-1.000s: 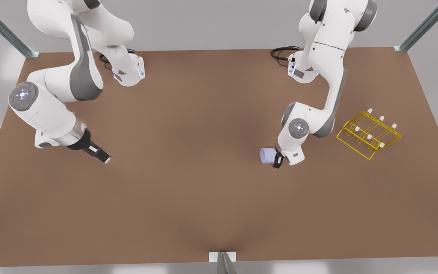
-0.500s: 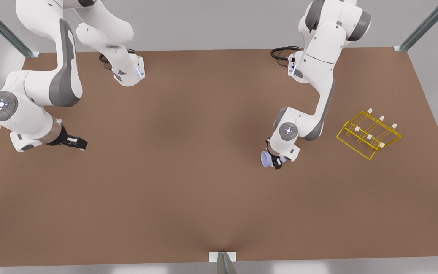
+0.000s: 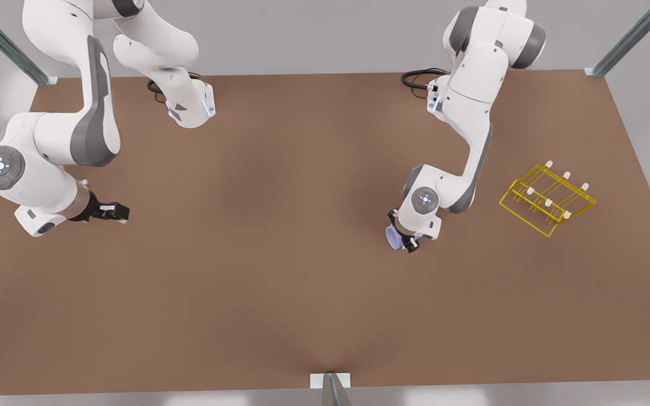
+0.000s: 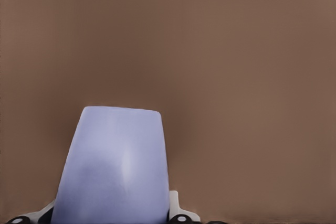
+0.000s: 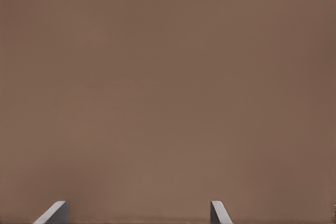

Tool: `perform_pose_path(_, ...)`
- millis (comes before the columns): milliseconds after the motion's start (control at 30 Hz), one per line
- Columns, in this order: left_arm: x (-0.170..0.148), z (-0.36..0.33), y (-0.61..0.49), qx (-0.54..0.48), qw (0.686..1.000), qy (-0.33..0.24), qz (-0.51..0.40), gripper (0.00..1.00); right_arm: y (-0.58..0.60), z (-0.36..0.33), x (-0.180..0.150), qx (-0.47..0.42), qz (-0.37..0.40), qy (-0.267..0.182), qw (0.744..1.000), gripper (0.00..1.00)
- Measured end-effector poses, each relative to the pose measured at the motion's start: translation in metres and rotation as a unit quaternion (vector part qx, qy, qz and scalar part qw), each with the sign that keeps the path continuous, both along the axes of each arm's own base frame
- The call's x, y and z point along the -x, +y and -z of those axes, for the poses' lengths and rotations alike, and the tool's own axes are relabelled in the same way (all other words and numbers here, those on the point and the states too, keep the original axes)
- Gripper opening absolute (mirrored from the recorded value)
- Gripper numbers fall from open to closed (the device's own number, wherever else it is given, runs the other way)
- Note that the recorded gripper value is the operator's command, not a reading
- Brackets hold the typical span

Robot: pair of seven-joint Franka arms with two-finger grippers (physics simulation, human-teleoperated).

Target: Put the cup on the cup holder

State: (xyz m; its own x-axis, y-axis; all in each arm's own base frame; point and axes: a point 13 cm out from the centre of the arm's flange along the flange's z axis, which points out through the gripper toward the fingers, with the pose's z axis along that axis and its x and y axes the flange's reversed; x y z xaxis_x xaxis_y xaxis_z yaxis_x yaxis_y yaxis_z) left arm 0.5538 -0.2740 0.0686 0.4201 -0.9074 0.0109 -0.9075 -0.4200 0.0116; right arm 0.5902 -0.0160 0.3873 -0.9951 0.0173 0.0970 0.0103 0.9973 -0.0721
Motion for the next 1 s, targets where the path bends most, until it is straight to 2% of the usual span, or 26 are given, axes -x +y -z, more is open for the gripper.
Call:
perform_pose_path(100,-0.037,-0.037,-0.016,0.003,1.0,-0.014,-0.005,0.65,-0.004,0.003,0.001,-0.002,-0.008,0.006,1.0,1.0)
perform_pose_path(167,-0.052,-0.061,-0.011,-0.031,0.999,-0.016,0.012,0.65,-0.004,0.004,0.002,-0.003,-0.015,0.009,1.0,1.0)
perform_pose_path(233,-0.06,-0.08,0.023,-0.112,0.993,-0.025,0.022,0.65,-0.005,0.004,0.003,-0.003,-0.021,0.011,1.0,1.0)
perform_pose_path(333,-0.064,-0.121,0.104,-0.253,0.967,-0.032,0.011,0.65,-0.008,0.005,0.004,-0.005,-0.026,0.015,1.0,1.0)
perform_pose_path(433,-0.054,-0.164,0.175,-0.376,0.926,-0.024,0.001,0.65,-0.008,0.004,0.005,-0.005,-0.033,0.016,0.999,1.0)
perform_pose_path(533,-0.035,-0.2,0.217,-0.458,0.889,-0.003,0.007,0.65,-0.003,0.004,0.004,-0.006,-0.042,0.018,0.999,1.0)
perform_pose_path(600,-0.02,-0.209,0.245,-0.51,0.859,0.029,0.021,0.65,0.0,0.002,0.002,-0.007,-0.048,0.016,0.999,1.0)
perform_pose_path(700,-0.006,-0.209,0.307,-0.598,0.794,0.091,0.054,0.65,0.0,0.002,0.002,-0.007,-0.053,0.017,0.998,1.0)
perform_pose_path(767,0.004,-0.21,0.351,-0.622,0.77,0.123,0.071,0.65,0.0,0.003,0.003,-0.008,-0.055,0.021,0.998,1.0)
perform_pose_path(1000,0.031,-0.188,0.402,-0.639,0.721,0.196,0.181,0.65,-0.004,0.006,0.008,-0.009,-0.058,0.033,0.998,1.0)
